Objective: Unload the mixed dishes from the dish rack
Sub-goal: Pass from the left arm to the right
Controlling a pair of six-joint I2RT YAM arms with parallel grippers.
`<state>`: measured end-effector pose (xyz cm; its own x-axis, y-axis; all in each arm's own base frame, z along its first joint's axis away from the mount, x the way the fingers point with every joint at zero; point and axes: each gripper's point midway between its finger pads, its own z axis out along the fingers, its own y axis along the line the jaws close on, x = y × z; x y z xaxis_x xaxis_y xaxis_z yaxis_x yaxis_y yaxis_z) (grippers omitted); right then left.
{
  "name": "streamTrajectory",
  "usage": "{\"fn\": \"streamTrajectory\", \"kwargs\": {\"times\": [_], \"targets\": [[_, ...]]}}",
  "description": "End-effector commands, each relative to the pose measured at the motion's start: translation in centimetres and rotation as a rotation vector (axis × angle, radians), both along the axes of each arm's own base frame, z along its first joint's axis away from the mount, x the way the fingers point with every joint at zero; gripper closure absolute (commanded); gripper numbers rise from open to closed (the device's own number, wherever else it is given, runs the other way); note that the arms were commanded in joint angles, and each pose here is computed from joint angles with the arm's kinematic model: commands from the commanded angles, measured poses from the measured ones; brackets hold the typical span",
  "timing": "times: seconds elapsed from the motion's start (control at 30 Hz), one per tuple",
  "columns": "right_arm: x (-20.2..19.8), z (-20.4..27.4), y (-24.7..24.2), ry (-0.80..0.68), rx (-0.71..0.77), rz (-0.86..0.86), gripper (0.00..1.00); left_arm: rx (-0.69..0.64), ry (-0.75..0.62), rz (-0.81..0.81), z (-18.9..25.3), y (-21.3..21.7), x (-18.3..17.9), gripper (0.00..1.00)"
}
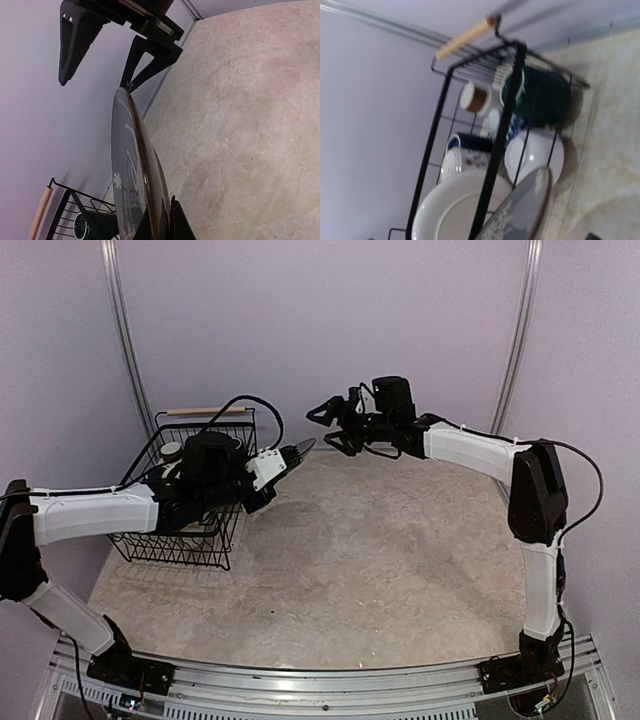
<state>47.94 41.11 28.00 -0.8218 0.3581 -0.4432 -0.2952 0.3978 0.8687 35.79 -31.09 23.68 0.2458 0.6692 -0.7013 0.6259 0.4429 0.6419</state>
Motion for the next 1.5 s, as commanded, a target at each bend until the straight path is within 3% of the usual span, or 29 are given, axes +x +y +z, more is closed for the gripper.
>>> {"fn": "streamTrajectory", "kwargs": {"times": [0.0, 0.47, 0.93, 1.1, 1.27, 1.3, 1.4, 1.47], "targets": [[-0.8, -3.9, 2.3, 0.106, -0.082, 0.036, 0.15, -0.033, -0.138, 0.014, 3.6, -0.3, 0.8, 1.00], [-2.1, -7.4, 3.7, 0.250, -0.190, 0.033, 0.48, 0.029, -0.127, 0.017, 2.3, -0.6, 1.3, 1.00], [-4.9, -10.4, 4.2, 0.479, -0.222, 0.098, 0.54, 0.097, -0.133, 0.004, 1.3, -1.9, 1.3, 1.00], [-6.0, -11.2, 5.5, 0.509, -0.212, 0.128, 0.67, 0.106, -0.130, -0.007, 0.9, -2.5, 0.9, 1.00], [-5.8, -10.4, 5.0, 0.508, -0.186, 0.086, 0.93, 0.093, -0.109, 0.004, 0.8, -2.7, 0.9, 1.00], [-5.6, -10.2, 4.7, 0.507, -0.175, 0.077, 0.99, 0.085, -0.095, 0.010, 0.9, -2.7, 1.0, 0.96], [-4.9, -9.4, 3.8, 0.484, -0.145, 0.044, 1.00, 0.024, -0.053, 0.033, 2.0, -2.7, 1.0, 0.54], [-4.1, -8.4, 2.7, 0.448, -0.127, 0.009, 1.00, -0.007, -0.012, 0.034, 2.6, -2.8, 0.7, 0.34]]}}
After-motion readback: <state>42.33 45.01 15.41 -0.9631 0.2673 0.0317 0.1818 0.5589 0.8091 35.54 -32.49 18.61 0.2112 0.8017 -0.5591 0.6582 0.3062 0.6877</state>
